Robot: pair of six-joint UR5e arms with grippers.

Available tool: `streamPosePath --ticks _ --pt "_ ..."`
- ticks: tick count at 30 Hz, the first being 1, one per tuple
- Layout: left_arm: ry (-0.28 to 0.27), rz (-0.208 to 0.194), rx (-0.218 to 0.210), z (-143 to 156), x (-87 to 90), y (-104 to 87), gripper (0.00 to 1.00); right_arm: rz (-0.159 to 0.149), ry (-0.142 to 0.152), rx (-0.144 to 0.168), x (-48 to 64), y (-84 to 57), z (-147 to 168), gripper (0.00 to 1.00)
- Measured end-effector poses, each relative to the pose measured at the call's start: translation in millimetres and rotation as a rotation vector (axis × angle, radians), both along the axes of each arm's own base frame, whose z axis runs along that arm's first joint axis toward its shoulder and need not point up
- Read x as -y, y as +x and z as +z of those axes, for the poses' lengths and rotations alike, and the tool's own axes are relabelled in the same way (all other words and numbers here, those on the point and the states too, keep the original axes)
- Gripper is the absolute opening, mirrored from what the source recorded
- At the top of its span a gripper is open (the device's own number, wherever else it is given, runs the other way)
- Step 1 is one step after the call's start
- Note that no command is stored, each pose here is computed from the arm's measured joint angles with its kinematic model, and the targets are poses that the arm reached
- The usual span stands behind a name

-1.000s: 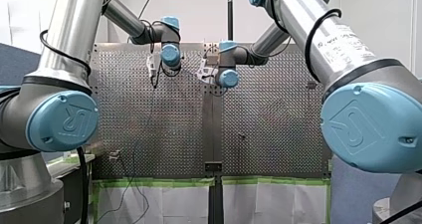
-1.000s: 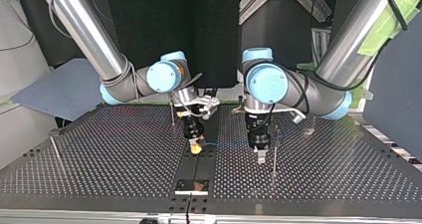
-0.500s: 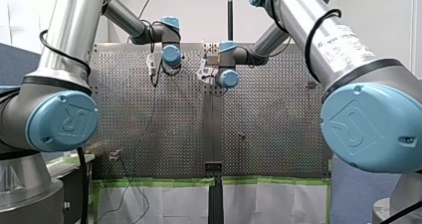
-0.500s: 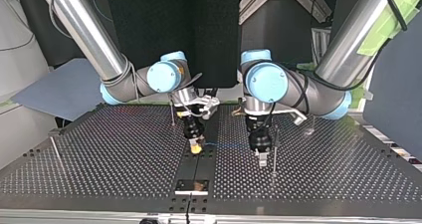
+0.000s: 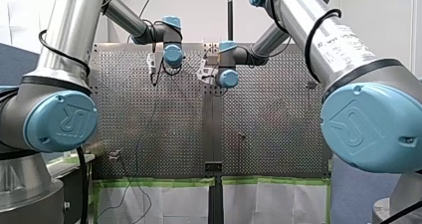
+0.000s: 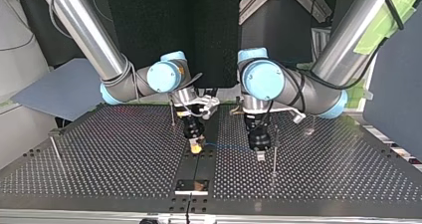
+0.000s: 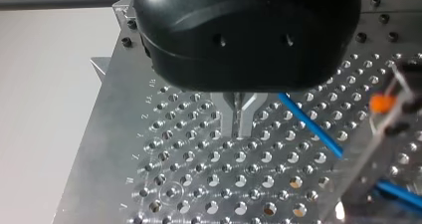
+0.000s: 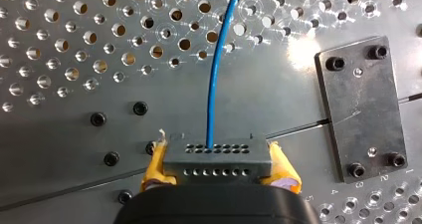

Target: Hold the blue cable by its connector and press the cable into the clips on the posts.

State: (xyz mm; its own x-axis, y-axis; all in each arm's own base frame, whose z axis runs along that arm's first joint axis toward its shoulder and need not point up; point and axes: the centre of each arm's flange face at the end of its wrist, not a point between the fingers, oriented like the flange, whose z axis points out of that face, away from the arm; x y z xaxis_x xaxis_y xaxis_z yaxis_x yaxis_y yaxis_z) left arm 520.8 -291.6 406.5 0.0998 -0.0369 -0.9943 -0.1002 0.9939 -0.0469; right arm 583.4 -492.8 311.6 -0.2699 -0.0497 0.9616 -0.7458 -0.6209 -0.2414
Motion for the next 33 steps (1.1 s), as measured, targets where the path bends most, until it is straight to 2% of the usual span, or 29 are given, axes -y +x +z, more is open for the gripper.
streamPosePath --ticks 10,21,23,24,25,26,27,29,33 --pt "-0.016 -0.013 -0.009 -1 5.7 -4.5 0.00 -0.002 0.003 0.000 -0.1 -0.4 -1 0.00" --pt "-0.035 -0.033 -0.021 -3 14.1 -10.5 0.00 -0.030 0.026 -0.015 4.0 -10.1 -11 0.00" --pt "-0.037 -0.034 -0.021 -3 14.5 -10.7 0.21 -0.031 0.027 -0.016 4.1 -10.6 -12 0.00" --pt "-0.039 -0.034 -0.022 -3 14.6 -10.8 0.21 -0.031 0.027 -0.016 4.2 -10.7 -12 0.00" --pt "-0.040 -0.034 -0.022 -3 14.7 -11.0 0.37 -0.032 0.027 -0.016 4.3 -10.8 -12 0.00" --pt "-0.040 -0.035 -0.023 -4 14.7 -11.1 0.46 -0.032 0.027 -0.016 4.3 -10.8 -12 0.00" --pt "-0.040 -0.035 -0.024 -4 14.7 -11.4 0.46 -0.031 0.027 -0.016 4.2 -10.7 -12 0.00" --pt "-0.040 -0.035 -0.026 -4 14.7 -11.6 0.67 -0.032 0.028 -0.016 4.2 -10.8 -12 0.00" --pt "-0.038 -0.030 -0.032 -5 14.4 -12.3 0.70 -0.031 0.027 -0.016 4.2 -10.8 -12 0.00"
